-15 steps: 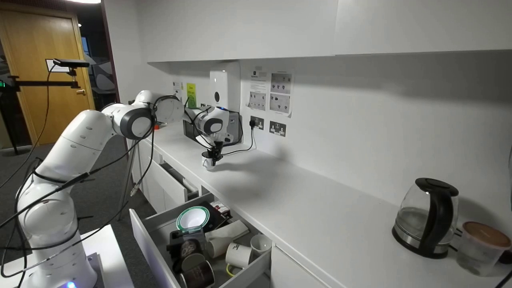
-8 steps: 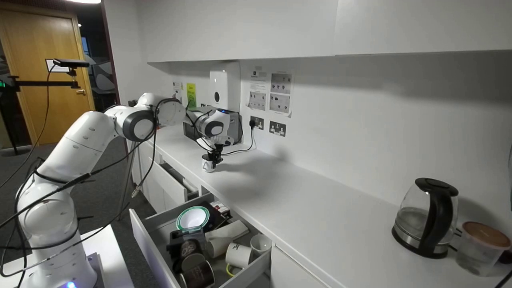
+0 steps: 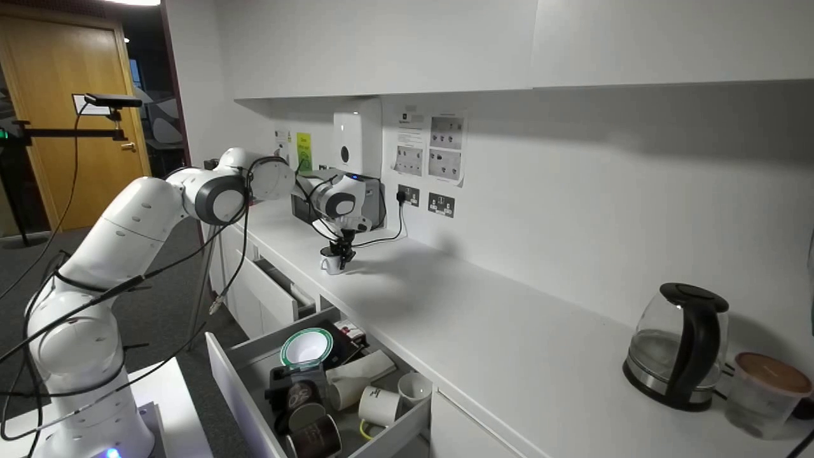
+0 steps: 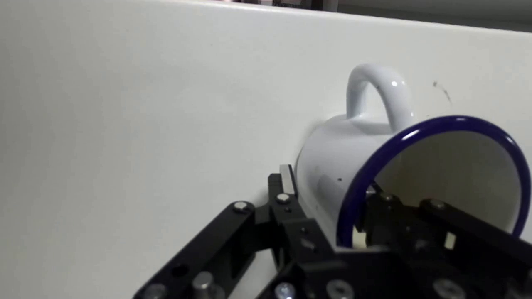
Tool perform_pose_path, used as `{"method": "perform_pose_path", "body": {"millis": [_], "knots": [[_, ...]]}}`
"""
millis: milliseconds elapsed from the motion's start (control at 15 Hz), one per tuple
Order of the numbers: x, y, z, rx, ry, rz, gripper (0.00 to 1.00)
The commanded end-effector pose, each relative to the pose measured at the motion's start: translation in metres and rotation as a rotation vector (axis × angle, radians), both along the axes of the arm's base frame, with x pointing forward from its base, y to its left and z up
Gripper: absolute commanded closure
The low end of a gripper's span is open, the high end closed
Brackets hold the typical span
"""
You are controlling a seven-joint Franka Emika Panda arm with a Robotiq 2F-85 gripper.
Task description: Open the drawer on the right, take three mugs out of the drawer and place them on the countertop
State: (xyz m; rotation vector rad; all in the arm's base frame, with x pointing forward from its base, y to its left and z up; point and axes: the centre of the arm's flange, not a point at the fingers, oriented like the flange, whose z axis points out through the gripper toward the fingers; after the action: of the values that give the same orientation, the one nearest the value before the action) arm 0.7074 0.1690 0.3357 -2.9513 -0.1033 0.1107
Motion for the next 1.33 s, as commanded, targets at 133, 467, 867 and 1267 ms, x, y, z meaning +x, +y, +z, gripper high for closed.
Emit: {"method": "perform_pose_path", "body": {"millis": [133,467,867,1267], "knots": [[0.006,-0.004,0.010,0.013,0.022,0.002,0.18],[-0.002,-0.009,0.038,0.030,-0.012,0.001,0.00],[-0.020,-0.022,0.106,0.031,-0.110,-0.003,0.00],[-0.085,-0.046,0.139,-0.032,-0.188,0.070,0.00]]}}
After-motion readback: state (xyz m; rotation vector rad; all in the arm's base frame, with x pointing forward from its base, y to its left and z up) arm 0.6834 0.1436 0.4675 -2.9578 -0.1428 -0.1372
